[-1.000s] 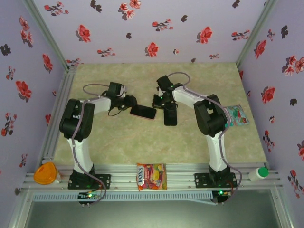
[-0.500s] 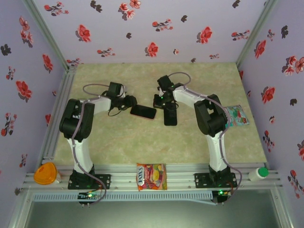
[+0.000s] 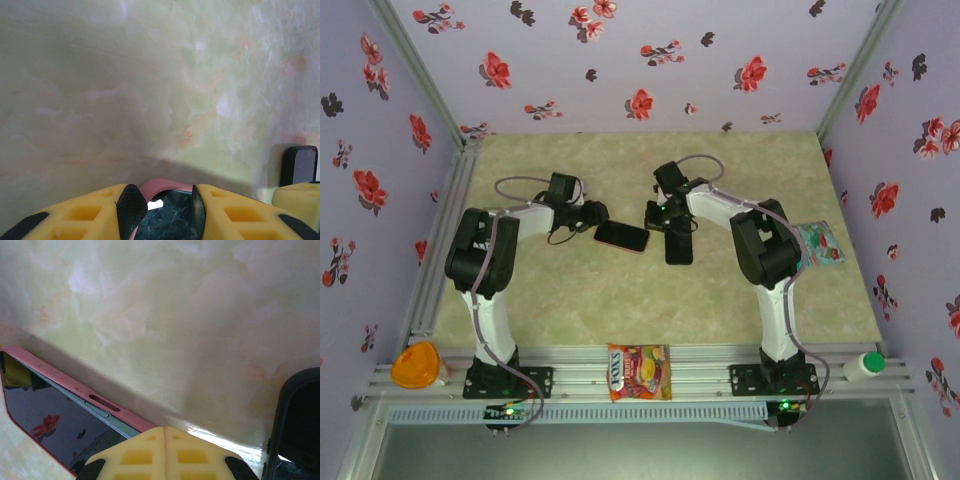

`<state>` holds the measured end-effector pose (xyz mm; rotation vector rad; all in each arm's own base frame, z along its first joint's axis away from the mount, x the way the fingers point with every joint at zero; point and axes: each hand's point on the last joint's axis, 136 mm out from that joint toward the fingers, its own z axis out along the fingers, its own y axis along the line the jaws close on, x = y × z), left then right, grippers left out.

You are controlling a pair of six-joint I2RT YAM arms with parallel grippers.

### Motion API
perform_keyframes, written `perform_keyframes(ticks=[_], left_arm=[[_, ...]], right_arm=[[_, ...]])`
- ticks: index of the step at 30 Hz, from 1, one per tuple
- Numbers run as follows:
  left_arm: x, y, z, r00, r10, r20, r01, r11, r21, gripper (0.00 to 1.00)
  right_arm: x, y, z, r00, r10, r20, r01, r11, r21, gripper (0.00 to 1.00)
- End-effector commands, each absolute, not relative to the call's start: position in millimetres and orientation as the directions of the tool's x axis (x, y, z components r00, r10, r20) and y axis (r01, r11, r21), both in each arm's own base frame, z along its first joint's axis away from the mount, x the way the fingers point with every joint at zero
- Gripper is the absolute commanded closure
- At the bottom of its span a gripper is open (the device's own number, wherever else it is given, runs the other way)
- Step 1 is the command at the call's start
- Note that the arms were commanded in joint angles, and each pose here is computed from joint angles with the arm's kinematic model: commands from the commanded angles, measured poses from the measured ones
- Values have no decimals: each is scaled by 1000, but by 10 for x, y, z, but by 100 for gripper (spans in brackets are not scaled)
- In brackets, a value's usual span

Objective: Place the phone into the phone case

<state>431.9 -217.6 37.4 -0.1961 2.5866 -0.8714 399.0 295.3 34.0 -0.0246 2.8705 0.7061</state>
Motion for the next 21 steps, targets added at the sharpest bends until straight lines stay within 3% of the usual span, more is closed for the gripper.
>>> perform_keyframes(ticks=[1,21], left_arm=[[4305,-2220,352,-914,-243,-324,4,794,-608,59],[4276,-2206,376,-911,-248,-330,4,795,-607,59]], right_arm=[[3912,2889,415,-984,25,-177,-59,889,454,100],[3825,2953,555,-981,23,-194,-74,877,475,100]])
